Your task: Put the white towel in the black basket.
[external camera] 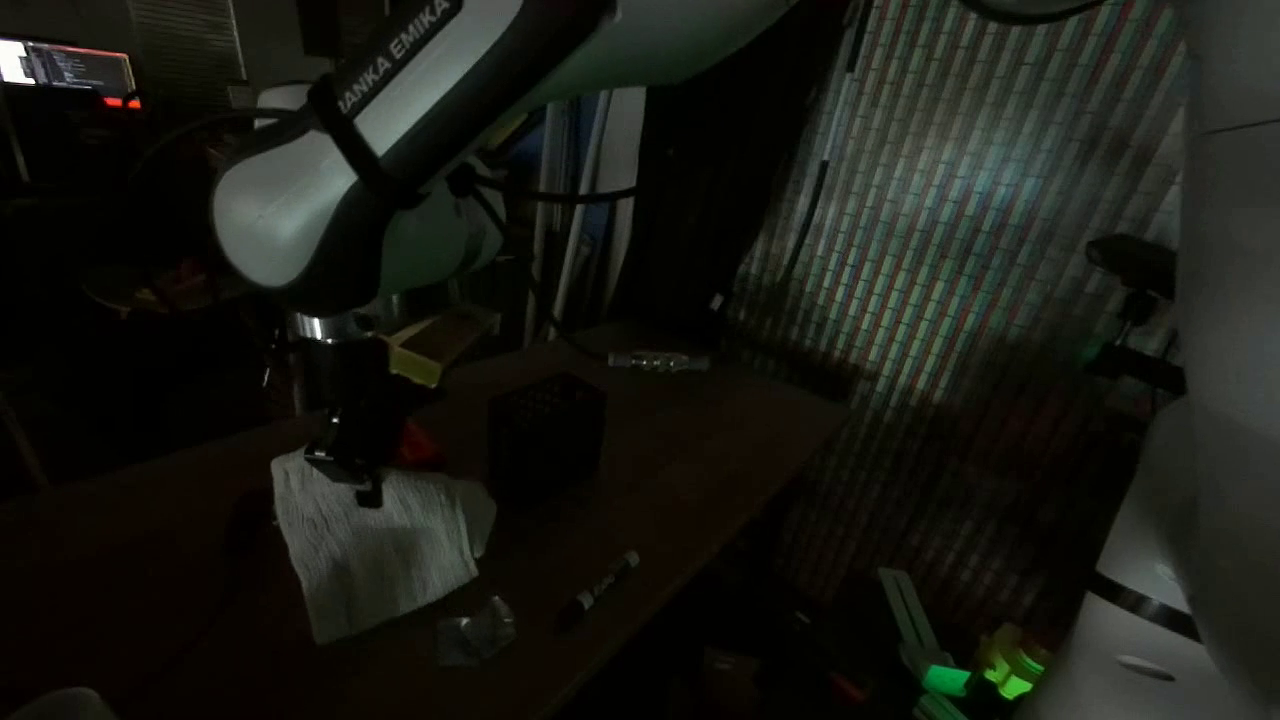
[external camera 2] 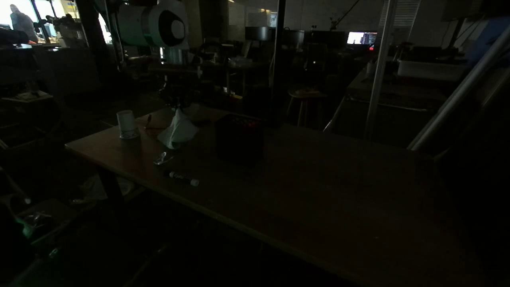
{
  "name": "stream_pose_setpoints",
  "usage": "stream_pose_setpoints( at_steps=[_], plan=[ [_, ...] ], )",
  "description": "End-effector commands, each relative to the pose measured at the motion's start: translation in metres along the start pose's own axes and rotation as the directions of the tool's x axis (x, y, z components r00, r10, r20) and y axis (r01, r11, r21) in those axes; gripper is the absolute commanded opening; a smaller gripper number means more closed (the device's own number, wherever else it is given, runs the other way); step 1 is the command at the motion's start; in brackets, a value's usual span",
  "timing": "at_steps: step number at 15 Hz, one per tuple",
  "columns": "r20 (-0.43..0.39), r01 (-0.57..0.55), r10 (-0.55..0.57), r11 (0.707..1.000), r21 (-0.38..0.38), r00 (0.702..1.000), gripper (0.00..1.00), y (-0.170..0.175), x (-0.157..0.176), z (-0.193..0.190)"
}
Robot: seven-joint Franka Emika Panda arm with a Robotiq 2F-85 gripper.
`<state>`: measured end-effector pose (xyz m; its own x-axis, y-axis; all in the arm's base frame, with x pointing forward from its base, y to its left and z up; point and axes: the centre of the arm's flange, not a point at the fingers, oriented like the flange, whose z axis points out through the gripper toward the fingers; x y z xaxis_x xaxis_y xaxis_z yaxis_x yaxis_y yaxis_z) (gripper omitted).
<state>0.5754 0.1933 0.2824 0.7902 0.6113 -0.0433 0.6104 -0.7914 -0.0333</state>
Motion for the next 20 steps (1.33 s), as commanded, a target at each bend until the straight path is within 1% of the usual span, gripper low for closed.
stream_pose_setpoints(
  at_steps=[1, 2, 4, 7, 9, 12, 15, 19, 20],
  plan=[
    [-0.061, -0.133, 0.131, 0.991, -0.029, 0.99, 0.03, 0.009, -0.042, -0.063],
    [-0.081, -0.17, 0.167, 0.985, -0.037, 0.983, 0.03, 0.014, -0.047, -0.077],
    [-0.117, -0.255, 0.245, 0.964, -0.076, 0.962, 0.03, 0.03, -0.059, -0.105],
    [-0.168, -0.388, 0.362, 0.907, -0.162, 0.917, 0.03, 0.061, -0.073, -0.134],
    [-0.19, -0.443, 0.409, 0.873, -0.203, 0.893, 0.03, 0.083, -0.077, -0.144],
    [-0.174, -0.5, 0.47, 0.835, -0.23, 0.865, 0.03, 0.119, -0.084, -0.141],
    [-0.136, -0.538, 0.521, 0.808, -0.24, 0.843, 0.03, 0.149, -0.097, -0.126],
    [-0.096, -0.572, 0.567, 0.787, -0.231, 0.818, 0.03, 0.185, -0.103, -0.099],
    [-0.088, -0.576, 0.572, 0.786, -0.226, 0.816, 0.03, 0.19, -0.104, -0.092]
  ],
)
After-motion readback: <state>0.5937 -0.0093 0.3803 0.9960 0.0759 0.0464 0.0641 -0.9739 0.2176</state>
